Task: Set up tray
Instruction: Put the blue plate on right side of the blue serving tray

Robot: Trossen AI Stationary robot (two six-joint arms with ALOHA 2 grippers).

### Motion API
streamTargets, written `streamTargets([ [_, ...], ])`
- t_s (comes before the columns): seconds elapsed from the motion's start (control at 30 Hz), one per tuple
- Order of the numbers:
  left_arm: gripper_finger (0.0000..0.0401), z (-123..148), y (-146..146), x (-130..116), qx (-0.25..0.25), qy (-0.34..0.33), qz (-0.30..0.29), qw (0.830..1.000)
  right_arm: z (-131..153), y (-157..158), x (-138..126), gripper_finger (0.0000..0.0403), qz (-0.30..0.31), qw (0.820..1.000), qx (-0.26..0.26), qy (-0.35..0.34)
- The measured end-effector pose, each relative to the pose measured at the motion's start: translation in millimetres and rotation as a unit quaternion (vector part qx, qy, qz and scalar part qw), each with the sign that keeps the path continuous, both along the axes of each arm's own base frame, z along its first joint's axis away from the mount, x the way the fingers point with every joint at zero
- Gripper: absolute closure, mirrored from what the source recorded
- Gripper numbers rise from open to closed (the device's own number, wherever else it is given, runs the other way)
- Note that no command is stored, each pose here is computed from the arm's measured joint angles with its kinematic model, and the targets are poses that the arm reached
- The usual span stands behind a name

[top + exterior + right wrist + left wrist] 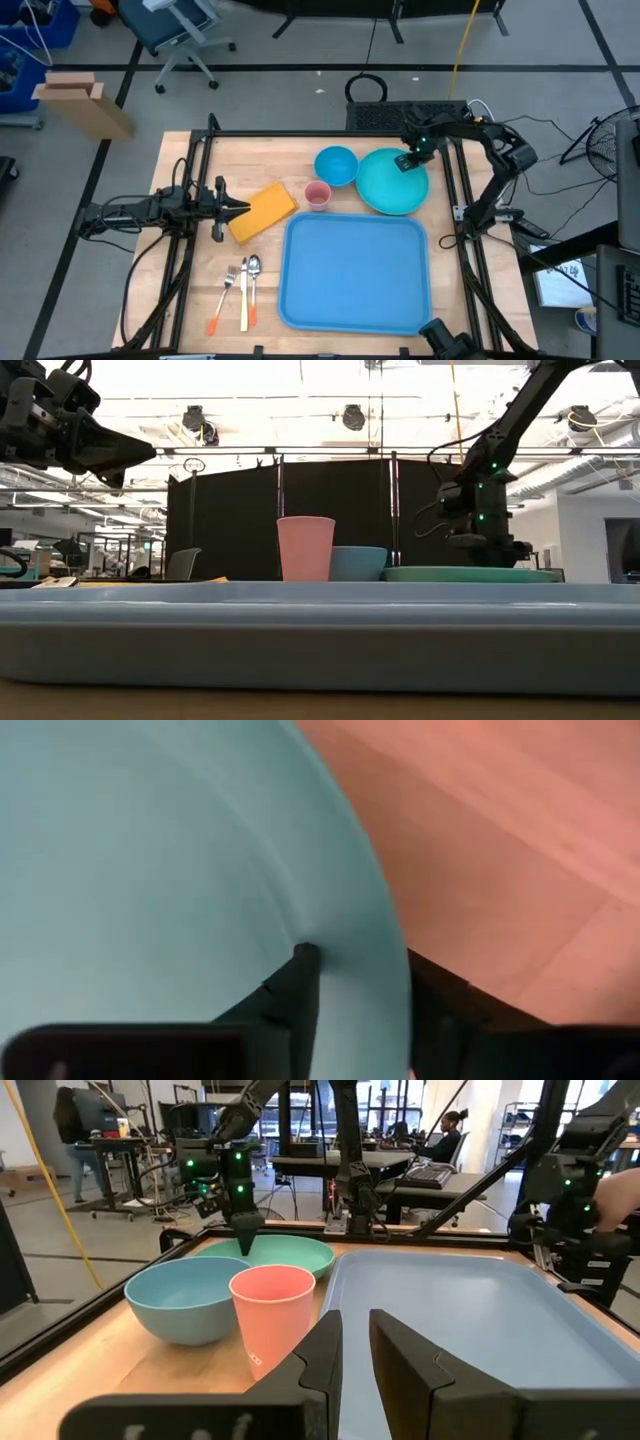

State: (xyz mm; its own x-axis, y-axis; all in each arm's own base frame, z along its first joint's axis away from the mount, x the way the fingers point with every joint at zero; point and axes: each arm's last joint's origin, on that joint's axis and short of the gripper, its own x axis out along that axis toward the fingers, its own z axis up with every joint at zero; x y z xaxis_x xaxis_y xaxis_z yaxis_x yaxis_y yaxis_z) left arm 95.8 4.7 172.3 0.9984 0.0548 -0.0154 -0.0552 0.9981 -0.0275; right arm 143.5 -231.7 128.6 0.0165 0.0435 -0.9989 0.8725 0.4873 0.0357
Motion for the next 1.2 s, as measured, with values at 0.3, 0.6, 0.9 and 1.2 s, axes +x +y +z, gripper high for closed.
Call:
streamTargets([
  [0.3, 0.0345, -1, 0, 0, -0.01, 0.003, -0.002, 1.0, 23, -4, -8, 0.0393, -0.004, 0.998, -0.047, -0.05],
  [0.6, 0.0345, -1, 0, 0, -0.03, 0.004, -0.003, 1.0, 67, -11, -25, 0.0402, -0.04, 0.988, -0.114, -0.094],
  [0.9, 0.0345, -1, 0, 0, -0.036, 0.004, -0.003, 0.999, 108, -17, -41, 0.0402, -0.069, 0.976, -0.16, -0.13],
  [1.2, 0.0345, -1, 0, 0, -0.044, 0.005, -0.004, 0.999, 133, -7, -49, 0.0402, -0.075, 0.955, -0.174, -0.227],
])
